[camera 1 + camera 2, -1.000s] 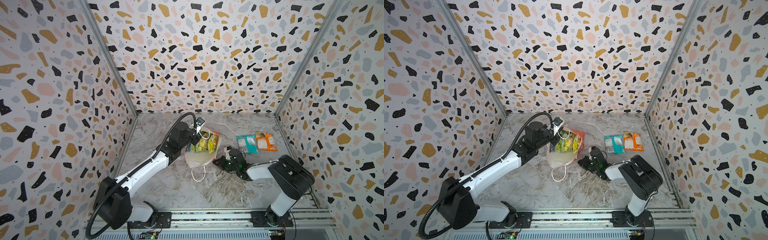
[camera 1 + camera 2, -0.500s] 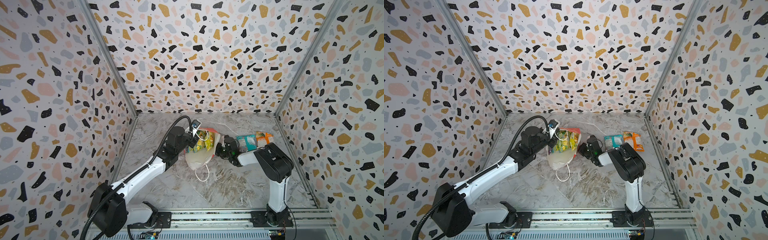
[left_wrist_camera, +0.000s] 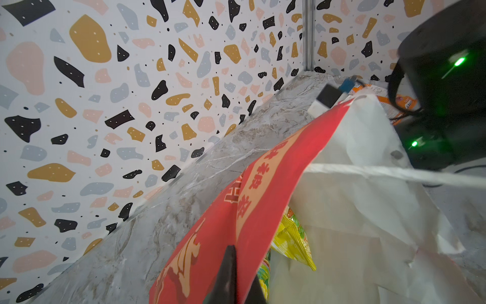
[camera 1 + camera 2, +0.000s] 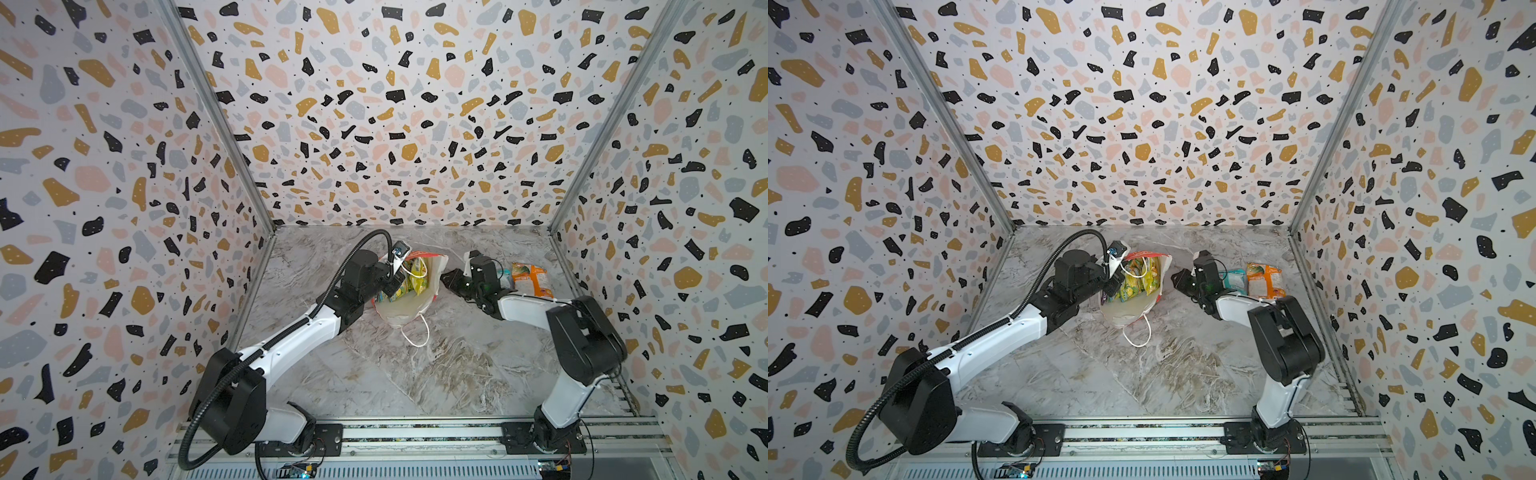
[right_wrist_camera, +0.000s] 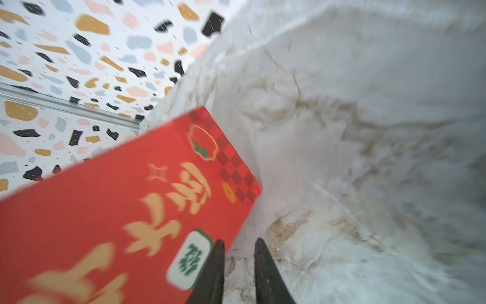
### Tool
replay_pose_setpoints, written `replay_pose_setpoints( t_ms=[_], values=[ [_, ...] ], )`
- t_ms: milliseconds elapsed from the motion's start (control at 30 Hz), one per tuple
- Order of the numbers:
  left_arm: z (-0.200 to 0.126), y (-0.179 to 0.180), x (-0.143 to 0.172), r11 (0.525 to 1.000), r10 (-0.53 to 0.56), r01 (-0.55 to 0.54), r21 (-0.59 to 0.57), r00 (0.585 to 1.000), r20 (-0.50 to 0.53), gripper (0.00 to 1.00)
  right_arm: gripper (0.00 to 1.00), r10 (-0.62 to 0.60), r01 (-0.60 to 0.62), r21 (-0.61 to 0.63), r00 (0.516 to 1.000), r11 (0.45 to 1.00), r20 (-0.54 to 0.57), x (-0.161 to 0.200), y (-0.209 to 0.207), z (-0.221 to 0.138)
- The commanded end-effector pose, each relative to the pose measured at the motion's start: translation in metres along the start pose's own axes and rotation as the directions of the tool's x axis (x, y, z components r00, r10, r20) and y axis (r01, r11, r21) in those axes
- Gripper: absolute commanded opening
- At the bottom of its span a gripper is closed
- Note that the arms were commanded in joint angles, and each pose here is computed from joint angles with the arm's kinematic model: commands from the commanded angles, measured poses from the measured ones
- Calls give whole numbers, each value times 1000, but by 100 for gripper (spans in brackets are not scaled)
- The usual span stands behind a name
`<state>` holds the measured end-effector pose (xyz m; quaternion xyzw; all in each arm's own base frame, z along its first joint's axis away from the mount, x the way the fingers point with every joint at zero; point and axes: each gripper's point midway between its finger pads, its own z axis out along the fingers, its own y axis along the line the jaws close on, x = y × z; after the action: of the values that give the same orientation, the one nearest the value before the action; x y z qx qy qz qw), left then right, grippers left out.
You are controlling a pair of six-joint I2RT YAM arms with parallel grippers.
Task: Take the snacks out of the paper bag
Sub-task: Rotate the paper bag at the top-center of the table, then pick up the snack from the paper bag.
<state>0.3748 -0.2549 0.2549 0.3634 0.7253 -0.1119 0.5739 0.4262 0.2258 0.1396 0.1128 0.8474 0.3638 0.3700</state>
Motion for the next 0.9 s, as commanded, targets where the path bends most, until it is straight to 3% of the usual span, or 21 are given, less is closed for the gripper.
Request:
replay_pose_setpoints(
  t_ms=[0,167,333,567,667,867],
  values=[
    [-6,-5,-22,999,7,-9,35,999,47,0,25,-195,195,11,974,981,112,-24,35,-52],
    [-7,-9,-24,999,7,-8,45,1000,31,0,24,-379,403,-49,890,914,252,-7,106,-118],
    [-4,-16,-14,998,-16,16,55,1000,17,0,16,-467,513,-129,841,849,272,49,150,-135],
    [-14,-15,-25,997,-61,57,57,997,56,0,9,-584,621,-145,779,771,228,113,157,-100],
    [-16,-16,-26,997,-59,55,59,996,61,0,7,-644,670,-126,739,731,195,126,165,-81],
    [-19,-15,-27,997,-51,47,56,996,72,0,7,-677,690,-91,723,718,138,142,157,-47]
  ],
)
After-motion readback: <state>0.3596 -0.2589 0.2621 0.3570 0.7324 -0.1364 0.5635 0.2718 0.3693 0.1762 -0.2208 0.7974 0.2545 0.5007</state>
